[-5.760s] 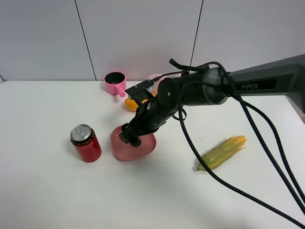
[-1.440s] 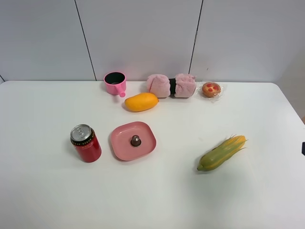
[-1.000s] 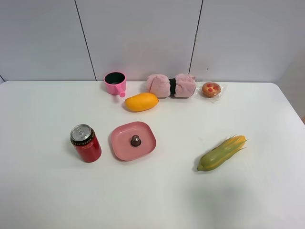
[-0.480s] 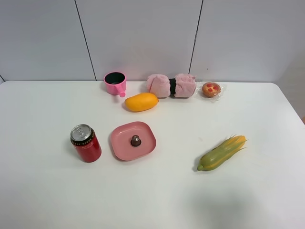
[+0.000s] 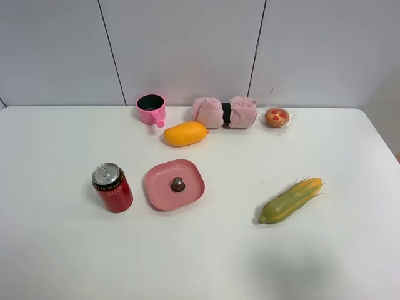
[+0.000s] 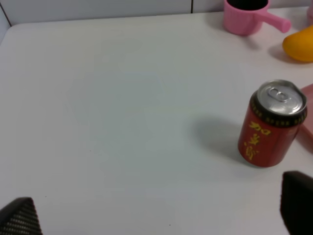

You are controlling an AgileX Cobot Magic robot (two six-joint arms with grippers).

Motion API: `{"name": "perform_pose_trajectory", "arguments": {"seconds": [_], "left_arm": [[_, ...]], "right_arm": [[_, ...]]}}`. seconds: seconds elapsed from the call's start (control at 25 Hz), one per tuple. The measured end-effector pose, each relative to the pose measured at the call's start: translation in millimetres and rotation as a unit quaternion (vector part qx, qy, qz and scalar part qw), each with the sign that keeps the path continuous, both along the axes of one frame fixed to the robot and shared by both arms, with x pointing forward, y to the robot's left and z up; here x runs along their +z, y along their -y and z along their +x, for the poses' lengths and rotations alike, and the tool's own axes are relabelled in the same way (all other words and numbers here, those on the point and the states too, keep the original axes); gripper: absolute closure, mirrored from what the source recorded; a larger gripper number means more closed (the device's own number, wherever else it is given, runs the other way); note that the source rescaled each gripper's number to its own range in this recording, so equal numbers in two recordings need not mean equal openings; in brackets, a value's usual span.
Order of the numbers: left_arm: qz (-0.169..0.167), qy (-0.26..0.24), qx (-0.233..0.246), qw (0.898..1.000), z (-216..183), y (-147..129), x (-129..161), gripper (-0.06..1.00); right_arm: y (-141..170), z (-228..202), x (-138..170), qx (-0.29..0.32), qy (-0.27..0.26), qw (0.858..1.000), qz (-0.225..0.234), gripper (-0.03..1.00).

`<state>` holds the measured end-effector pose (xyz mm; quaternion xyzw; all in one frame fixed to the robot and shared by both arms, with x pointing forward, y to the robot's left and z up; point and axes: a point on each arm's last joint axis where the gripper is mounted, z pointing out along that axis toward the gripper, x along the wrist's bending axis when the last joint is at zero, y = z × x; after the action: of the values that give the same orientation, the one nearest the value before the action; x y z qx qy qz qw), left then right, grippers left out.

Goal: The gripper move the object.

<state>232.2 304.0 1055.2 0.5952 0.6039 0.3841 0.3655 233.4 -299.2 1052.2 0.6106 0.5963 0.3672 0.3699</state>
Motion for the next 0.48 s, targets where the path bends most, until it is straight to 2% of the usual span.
{"name": "perform_pose_trajectory", "arguments": {"seconds": [0.48], "left_arm": [[0.000, 0.000, 0.000, 1.000, 0.0, 0.0, 0.0, -0.06]], "right_arm": [[0.0, 0.0, -0.1, -0.002, 0.000, 1.000, 0.000, -0.02]]}}
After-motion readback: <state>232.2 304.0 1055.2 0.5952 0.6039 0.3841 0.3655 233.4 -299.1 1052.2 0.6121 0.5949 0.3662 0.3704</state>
